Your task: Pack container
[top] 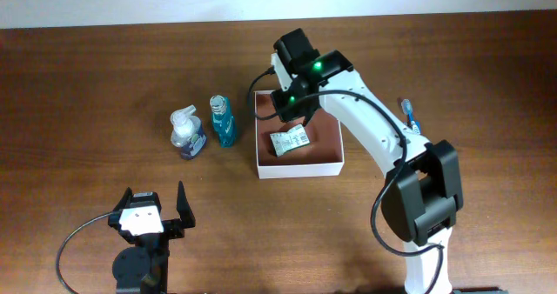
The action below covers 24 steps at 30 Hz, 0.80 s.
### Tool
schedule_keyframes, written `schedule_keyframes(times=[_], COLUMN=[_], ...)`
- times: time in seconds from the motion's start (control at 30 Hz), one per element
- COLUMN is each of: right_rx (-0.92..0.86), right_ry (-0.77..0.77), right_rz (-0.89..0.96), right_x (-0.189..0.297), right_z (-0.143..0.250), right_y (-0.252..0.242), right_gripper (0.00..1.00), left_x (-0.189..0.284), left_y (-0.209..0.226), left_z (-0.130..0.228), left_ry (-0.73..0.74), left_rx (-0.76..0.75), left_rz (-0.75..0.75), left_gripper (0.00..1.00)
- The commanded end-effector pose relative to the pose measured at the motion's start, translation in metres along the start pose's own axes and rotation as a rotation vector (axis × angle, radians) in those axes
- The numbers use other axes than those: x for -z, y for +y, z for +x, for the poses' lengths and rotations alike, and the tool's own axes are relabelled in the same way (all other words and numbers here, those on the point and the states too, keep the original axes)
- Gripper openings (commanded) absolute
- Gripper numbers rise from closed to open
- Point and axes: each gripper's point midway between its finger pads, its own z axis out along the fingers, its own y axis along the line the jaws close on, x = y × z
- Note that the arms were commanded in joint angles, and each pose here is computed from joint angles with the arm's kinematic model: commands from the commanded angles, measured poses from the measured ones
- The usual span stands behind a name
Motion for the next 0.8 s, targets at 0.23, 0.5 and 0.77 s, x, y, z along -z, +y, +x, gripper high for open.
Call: schedule_keyframes(times=[0.23, 0.5, 0.77], right_rx=[-0.041, -0.048, -0.055], right_ry=[0.032, 0.090, 0.162], right_rz=[0.068, 0.074, 0.085], right_x=[-0.036, -0.061, -0.085], right_z=[0.005, 0.018, 0.040], right_y=[0.005, 0.002, -0.005], right_gripper=[0.04, 0.04, 0.04], left_x=[-0.001, -0.001, -0.001], left_y=[-0.002, -0.002, -0.002], left_z=[0.002, 0.002, 0.002], left_ry=[-0.002, -0.002, -0.002], left_rx=[-0.014, -0.014, -0.014], left_rz=[0.013, 0.013, 0.013], left_gripper=[0.99, 0.99, 0.99])
